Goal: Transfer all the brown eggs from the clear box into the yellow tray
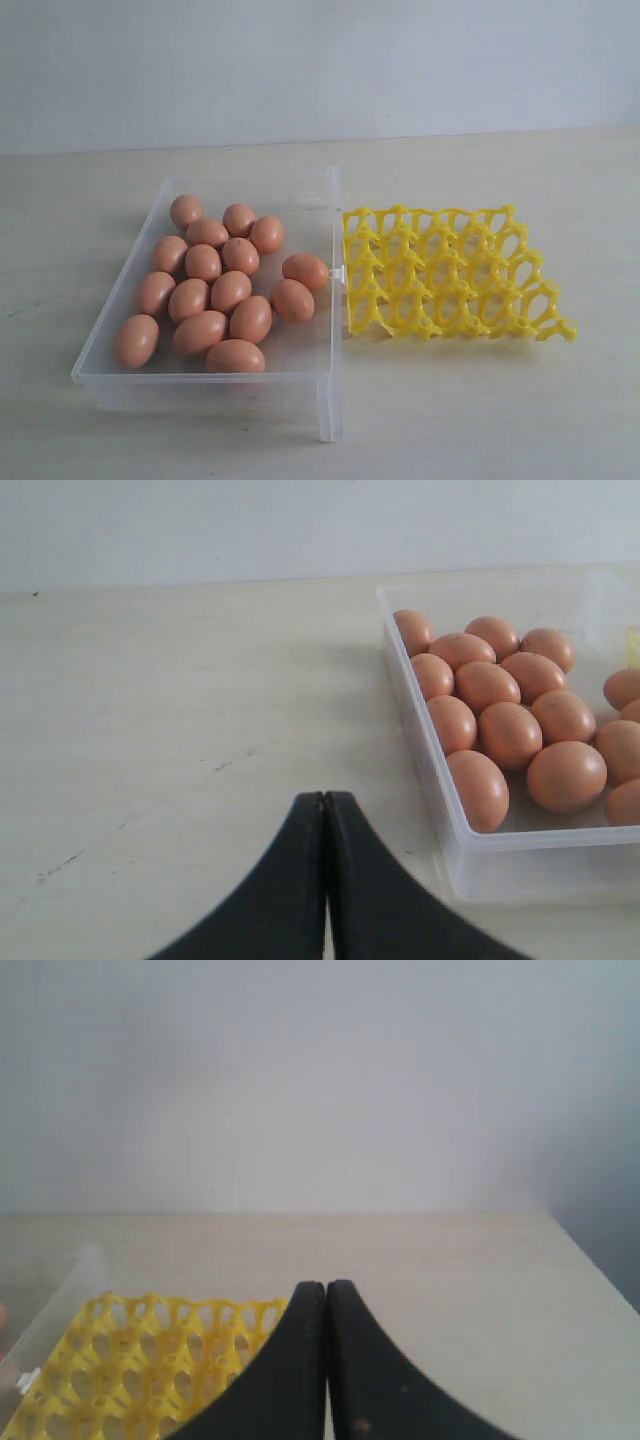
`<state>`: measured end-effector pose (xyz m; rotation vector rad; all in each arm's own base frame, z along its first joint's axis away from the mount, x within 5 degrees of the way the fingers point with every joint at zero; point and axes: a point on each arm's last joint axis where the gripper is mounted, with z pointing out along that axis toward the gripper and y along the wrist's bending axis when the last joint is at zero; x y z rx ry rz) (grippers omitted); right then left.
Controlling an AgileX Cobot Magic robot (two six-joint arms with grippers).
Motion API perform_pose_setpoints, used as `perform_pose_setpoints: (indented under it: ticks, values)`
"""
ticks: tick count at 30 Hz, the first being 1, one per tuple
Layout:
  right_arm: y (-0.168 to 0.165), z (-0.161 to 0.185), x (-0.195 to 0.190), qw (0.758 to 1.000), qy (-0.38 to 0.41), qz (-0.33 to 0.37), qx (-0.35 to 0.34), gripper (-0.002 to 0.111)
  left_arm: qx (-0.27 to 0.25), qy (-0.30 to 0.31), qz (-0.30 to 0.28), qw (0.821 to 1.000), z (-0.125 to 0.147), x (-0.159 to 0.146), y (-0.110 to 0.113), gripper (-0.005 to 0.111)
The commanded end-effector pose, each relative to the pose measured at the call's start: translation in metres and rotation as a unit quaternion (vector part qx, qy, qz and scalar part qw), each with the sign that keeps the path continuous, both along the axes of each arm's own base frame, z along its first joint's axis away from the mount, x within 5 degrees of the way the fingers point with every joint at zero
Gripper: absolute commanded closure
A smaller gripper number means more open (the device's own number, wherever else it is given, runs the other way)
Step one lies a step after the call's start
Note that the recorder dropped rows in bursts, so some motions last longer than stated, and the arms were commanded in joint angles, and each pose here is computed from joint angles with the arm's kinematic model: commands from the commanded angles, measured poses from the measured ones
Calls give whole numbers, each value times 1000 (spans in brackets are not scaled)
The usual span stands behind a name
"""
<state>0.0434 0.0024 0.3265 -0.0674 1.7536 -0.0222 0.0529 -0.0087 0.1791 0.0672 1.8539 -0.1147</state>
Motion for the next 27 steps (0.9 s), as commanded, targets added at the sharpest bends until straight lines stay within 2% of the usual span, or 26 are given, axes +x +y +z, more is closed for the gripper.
perform_pose_setpoints:
  ticks: [1,5,7,9,12,15,18,24,27]
  values:
    - [6,24,18,996,77,34,-1,108,-1,-9,2,1000,2,0,0,107]
    - [16,38,50,982,167,83,36,108,-1,-9,2,1000,2,0,0,107]
    - [21,36,72,959,254,108,61,108,-1,-9,2,1000,2,0,0,107]
    - [26,30,96,927,342,131,82,108,-1,-9,2,1000,2,0,0,107]
    - [35,19,129,888,421,168,83,108,-1,-9,2,1000,2,0,0,107]
    - [52,8,161,880,423,212,44,108,-1,-9,2,1000,2,0,0,107]
    - [84,-6,179,864,425,267,25,108,-1,-9,2,1000,2,0,0,107]
    - [163,-13,175,846,371,379,-46,108,-1,-9,2,1000,2,0,0,107]
    - [199,-9,167,828,368,417,-75,102,-1,-9,2,1000,2,0,0,107]
